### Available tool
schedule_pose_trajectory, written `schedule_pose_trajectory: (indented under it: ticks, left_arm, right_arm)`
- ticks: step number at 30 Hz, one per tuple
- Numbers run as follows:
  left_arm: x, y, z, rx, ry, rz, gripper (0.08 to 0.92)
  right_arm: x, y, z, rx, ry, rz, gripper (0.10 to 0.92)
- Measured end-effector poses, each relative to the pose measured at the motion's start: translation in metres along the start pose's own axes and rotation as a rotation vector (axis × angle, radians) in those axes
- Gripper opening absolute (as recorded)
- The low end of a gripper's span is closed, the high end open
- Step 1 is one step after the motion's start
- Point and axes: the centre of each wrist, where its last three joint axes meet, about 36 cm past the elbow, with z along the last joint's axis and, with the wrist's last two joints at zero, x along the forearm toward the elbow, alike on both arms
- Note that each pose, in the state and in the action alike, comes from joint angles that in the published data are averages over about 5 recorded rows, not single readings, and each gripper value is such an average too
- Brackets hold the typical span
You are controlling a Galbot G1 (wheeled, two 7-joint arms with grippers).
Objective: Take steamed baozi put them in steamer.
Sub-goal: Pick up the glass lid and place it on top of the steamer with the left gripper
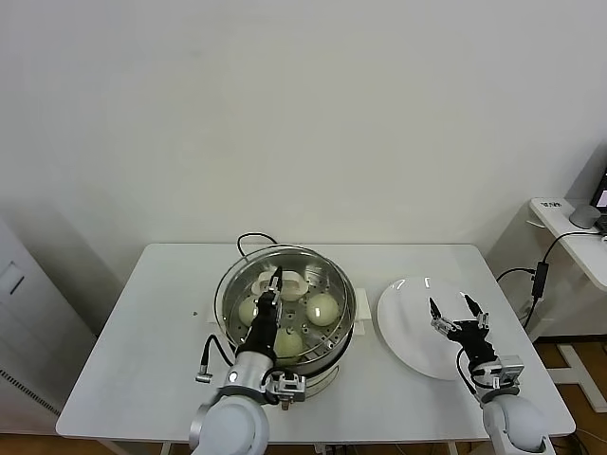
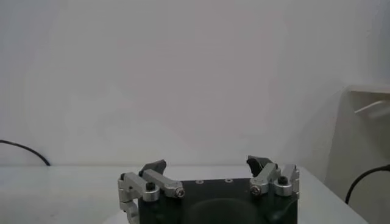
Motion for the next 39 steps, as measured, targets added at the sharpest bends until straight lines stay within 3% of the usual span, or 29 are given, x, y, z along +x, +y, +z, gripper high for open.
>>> schedule_pose_trajectory:
  ticks: [14, 39]
  left_arm:
    - [-0.005, -0.007, -0.008, -0.001, -0.02, 0.014, 0.103]
    - [-0.01, -0.021, -0.007, -0.007, -0.01, 0.034, 0.127]
  right_arm:
    - [0.003, -0.003, 0.001, 0.001, 0.001, 0.006, 0.823]
    - [0.004, -0.005, 0.004, -0.003, 0.004, 0.012, 0.823]
